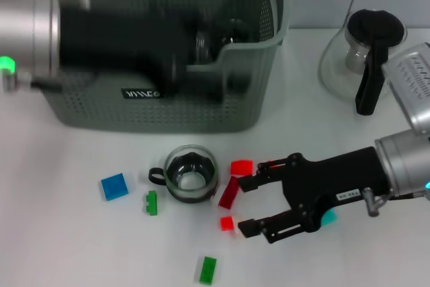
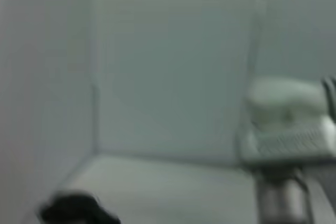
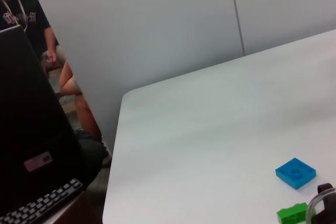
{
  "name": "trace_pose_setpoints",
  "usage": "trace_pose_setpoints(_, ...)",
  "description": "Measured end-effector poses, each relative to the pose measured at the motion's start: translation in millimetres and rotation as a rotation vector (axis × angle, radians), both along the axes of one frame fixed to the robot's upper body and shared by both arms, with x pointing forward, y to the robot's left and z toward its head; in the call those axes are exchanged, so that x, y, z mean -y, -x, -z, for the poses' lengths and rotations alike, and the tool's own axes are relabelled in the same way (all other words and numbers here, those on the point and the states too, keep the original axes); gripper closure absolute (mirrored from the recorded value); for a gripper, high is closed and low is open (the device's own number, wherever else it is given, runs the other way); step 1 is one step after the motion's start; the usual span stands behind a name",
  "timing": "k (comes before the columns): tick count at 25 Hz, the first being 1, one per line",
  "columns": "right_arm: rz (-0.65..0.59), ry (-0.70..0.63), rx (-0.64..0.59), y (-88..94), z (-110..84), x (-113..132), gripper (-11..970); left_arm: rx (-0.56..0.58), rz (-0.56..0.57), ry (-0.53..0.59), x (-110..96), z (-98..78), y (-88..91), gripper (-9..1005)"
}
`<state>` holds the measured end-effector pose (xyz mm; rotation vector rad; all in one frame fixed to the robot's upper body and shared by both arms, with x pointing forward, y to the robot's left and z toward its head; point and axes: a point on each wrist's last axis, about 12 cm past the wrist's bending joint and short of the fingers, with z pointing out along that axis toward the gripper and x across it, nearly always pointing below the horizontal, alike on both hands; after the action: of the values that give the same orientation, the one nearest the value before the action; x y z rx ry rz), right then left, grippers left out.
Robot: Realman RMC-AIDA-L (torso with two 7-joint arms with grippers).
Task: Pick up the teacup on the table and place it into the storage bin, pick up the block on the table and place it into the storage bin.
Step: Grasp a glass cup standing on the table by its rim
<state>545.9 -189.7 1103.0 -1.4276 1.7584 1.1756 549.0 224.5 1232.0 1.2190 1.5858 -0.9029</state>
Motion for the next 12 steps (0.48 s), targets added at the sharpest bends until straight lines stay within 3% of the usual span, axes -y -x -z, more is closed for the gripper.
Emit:
trace_pose_setpoints(5,0.025,-0.013,-0.022,-0.5,-1.6,11.3,137,-0.070,0.020,-0.143,-9.6,27.3,13.2,150)
trace_pose_setpoints(12,0.052,-0.013,-0.053,-0.3,1.4,22.0,137,-0.083,0.019,-0.291,-16.9,59.0,22.7,152)
